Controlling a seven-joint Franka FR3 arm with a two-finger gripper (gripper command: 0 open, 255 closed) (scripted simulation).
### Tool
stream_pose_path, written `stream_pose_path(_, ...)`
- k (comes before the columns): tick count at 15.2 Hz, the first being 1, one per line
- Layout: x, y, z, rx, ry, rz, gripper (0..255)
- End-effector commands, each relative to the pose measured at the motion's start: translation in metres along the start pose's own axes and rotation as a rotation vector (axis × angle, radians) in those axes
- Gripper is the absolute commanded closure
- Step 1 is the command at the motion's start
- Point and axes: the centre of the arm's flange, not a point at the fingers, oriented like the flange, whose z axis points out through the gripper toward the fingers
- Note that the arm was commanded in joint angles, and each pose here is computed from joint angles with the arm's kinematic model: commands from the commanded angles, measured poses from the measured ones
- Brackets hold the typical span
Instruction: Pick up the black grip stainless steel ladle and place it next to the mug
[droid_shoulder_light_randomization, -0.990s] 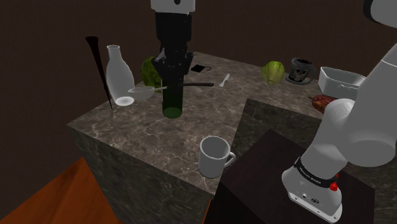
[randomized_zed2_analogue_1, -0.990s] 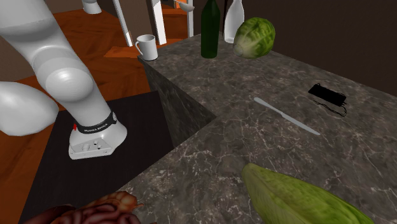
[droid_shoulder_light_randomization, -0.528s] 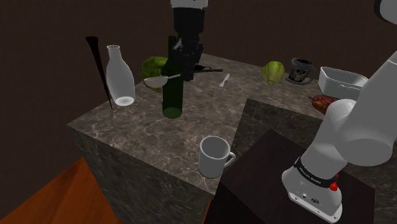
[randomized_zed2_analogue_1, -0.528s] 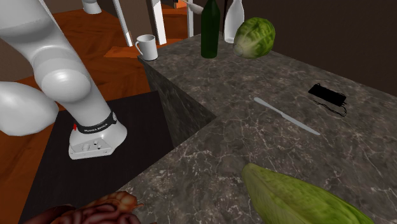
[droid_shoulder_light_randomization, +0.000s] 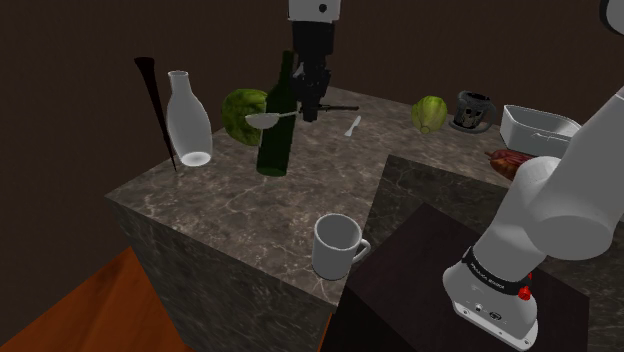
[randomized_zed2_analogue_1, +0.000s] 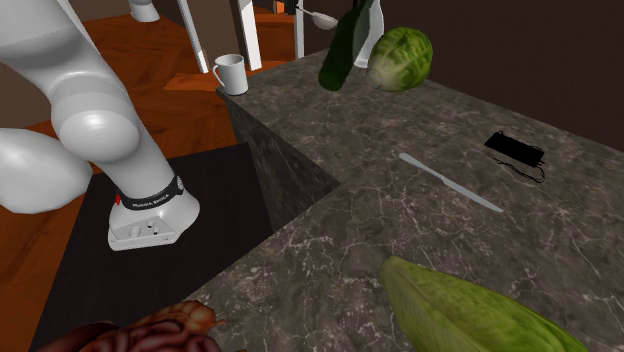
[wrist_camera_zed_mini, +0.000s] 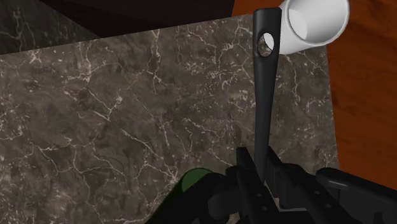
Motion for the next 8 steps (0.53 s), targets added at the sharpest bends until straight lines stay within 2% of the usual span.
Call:
stream_pose_path(1, 0.001, 0.002, 0.010, 0.000, 0.000, -0.001, 255)
stream_pose_path(8, 0.006, 0.005, 0.046, 0.000, 0.000, -0.001, 255)
